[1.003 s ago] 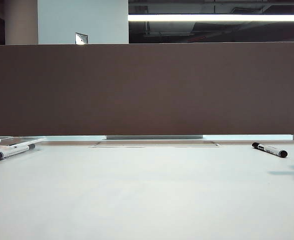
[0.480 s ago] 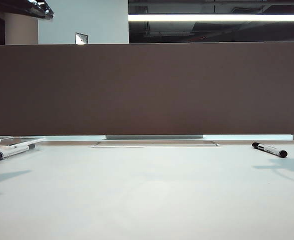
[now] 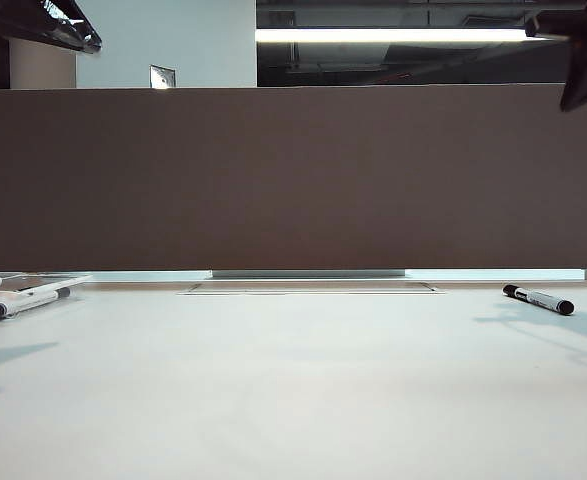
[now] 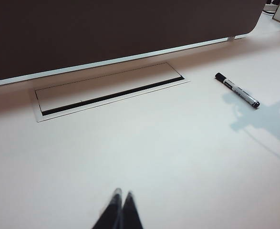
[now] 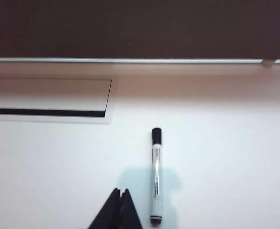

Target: Pick up the black marker on the right and put it into the packaging box on the left, making sure the marker fit the shape of the box's grooves.

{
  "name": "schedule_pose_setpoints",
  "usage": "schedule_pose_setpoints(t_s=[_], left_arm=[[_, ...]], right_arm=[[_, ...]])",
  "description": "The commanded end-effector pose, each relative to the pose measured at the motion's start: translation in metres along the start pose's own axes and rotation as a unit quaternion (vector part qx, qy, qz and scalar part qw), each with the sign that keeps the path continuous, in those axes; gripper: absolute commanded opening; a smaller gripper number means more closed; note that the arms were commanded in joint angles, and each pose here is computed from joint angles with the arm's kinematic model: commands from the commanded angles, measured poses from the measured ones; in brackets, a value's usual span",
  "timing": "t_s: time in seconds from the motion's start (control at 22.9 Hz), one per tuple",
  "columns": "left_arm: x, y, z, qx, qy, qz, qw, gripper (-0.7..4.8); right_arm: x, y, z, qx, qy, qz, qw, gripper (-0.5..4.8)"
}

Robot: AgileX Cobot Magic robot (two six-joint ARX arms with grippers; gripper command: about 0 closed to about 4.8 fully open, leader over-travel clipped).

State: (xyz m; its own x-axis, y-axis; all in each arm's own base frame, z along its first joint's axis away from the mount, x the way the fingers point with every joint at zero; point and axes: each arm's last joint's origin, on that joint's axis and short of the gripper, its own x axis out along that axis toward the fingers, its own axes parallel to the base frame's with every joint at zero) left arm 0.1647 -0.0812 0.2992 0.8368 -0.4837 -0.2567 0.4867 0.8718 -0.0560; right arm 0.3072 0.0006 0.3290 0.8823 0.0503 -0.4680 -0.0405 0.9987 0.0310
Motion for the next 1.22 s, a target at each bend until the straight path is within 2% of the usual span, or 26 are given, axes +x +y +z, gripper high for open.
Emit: schedule_pose_setpoints(t_s=[0.04, 0.31, 0.35, 0.48, 0.52, 0.57, 0.7, 0.78, 1.22], left_arm=[[-0.001, 0.0, 0.003, 0.003, -0.011, -0.001, 1.0, -0.05], [-0.001, 0.0, 0.008, 0.005, -0.037, -0.002, 0.999, -0.06], [-0.001, 0.0, 0.009, 0.005, -0.038, -0.002, 0.999, -0.06], [-0.001, 0.0, 0.008, 0.005, -0.037, -0.002, 0.999, -0.06], [-0.001, 0.0, 0.008, 0.005, -0.037, -0.002, 0.999, -0.05], [-0.001, 0.0, 0.008, 0.005, -0.037, -0.002, 0.999, -0.05], [-0.001, 0.0, 0.008, 0.005, -0.036, -0.002, 0.999, -0.06], [-0.001, 0.0, 0.008, 0.005, -0.036, -0.002, 0.999, -0.05], [-0.001, 0.0, 0.008, 0.004, -0.036, -0.002, 0.999, -0.05]], right_arm=[[0.016, -0.001, 0.011, 0.002, 0.033, 0.001, 0.999, -0.01], [0.065, -0.004, 0.017, 0.001, 0.088, 0.0, 0.996, 0.0], [0.073, -0.004, 0.017, 0.002, 0.095, 0.0, 0.995, 0.22], [0.093, -0.005, 0.018, -0.004, 0.118, 0.001, 0.993, 1.6], [0.101, -0.006, 0.02, -0.014, 0.124, 0.002, 0.992, 2.28], [0.105, -0.006, 0.021, -0.014, 0.127, 0.002, 0.992, 2.64], [0.126, -0.008, 0.023, -0.012, 0.15, 0.002, 0.989, 3.07], [0.139, -0.01, 0.022, -0.01, 0.169, 0.001, 0.986, 3.83], [0.18, -0.024, 0.018, 0.001, 0.213, -0.008, 0.977, 3.78]])
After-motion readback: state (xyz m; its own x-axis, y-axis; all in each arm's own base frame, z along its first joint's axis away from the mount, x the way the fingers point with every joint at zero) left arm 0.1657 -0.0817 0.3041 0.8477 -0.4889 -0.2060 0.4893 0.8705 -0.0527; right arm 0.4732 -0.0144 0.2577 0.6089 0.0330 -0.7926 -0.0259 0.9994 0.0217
